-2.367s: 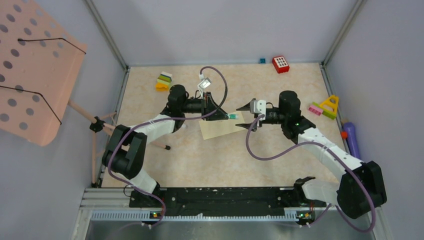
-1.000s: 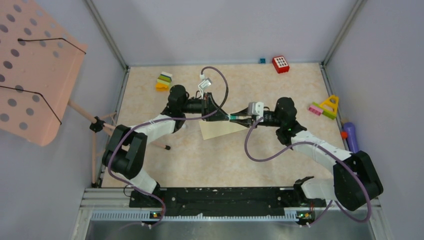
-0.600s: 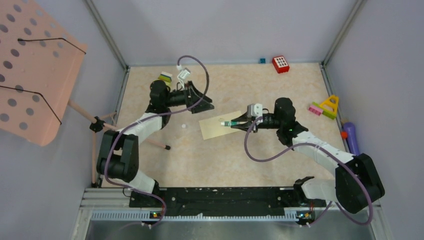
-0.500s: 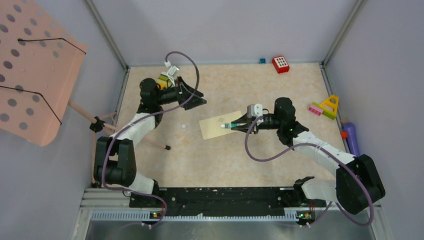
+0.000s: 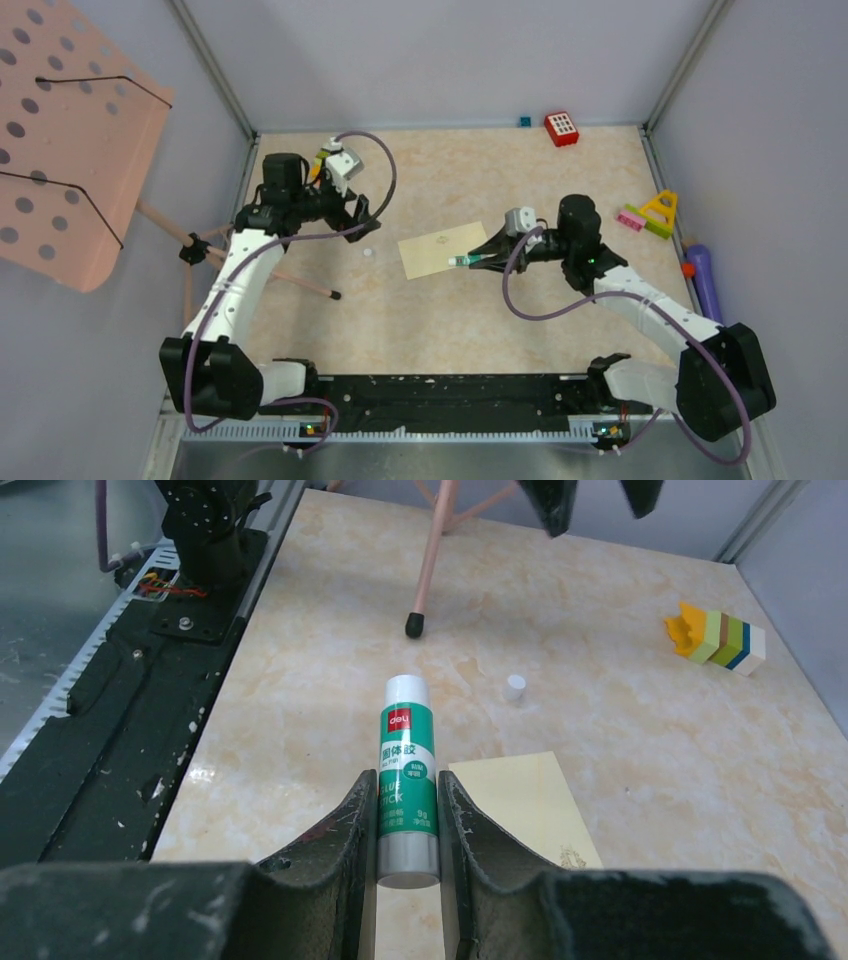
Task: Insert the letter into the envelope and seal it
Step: Close the solid glue cap on the solid glue.
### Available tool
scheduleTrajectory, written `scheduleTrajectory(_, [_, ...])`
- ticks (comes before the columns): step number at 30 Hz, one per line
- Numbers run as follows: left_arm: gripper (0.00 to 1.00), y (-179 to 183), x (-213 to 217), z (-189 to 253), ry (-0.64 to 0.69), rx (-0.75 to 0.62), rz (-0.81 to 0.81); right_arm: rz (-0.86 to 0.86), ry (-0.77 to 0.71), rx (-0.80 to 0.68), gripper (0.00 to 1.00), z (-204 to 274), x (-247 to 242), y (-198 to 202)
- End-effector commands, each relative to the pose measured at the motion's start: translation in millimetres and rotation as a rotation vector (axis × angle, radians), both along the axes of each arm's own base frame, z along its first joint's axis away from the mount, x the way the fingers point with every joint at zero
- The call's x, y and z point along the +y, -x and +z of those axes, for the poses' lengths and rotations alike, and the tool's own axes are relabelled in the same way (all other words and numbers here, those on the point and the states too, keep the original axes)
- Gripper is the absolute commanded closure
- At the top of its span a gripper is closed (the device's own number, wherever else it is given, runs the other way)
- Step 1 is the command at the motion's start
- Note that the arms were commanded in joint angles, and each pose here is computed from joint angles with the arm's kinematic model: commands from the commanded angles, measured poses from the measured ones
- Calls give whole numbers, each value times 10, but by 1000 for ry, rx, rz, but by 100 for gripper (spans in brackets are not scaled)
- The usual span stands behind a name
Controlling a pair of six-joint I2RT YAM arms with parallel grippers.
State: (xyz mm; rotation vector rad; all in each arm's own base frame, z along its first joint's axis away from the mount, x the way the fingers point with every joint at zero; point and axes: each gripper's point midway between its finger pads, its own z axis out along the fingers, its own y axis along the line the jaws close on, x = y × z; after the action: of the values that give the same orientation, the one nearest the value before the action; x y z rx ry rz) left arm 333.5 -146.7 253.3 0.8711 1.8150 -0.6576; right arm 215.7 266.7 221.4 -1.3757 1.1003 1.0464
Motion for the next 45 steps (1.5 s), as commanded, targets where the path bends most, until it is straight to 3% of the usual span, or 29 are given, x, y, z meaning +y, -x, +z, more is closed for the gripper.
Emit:
scheduleTrajectory(1, [2,305,456,-714,-323,113,36,33,-28,-60,100,104,-26,56])
scheduleTrajectory(5, [3,186,528,-959,-361,131,78,40,-11,-50,100,4,-33,67])
scheduleTrajectory(11, [19,-33,565,-1358,-426,292,131,18,0,-37,100,-74,-78,14])
scheduleTrajectory(14, [22,-79,551,-1574,-467,349,145,14,3,-43,100,-82,-89,5])
scheduleTrajectory(26, [44,-173,348,-1954,-610,386,156,25,12,-32,100,-147,-97,9])
scheduleTrajectory(35, [40,-232,338,-2056,-632,387,177,30,14,-30,100,-161,-102,19])
scheduleTrajectory(45, [56,-196,296,-2157,-619,420,156,37,12,-32,100,-158,-101,29])
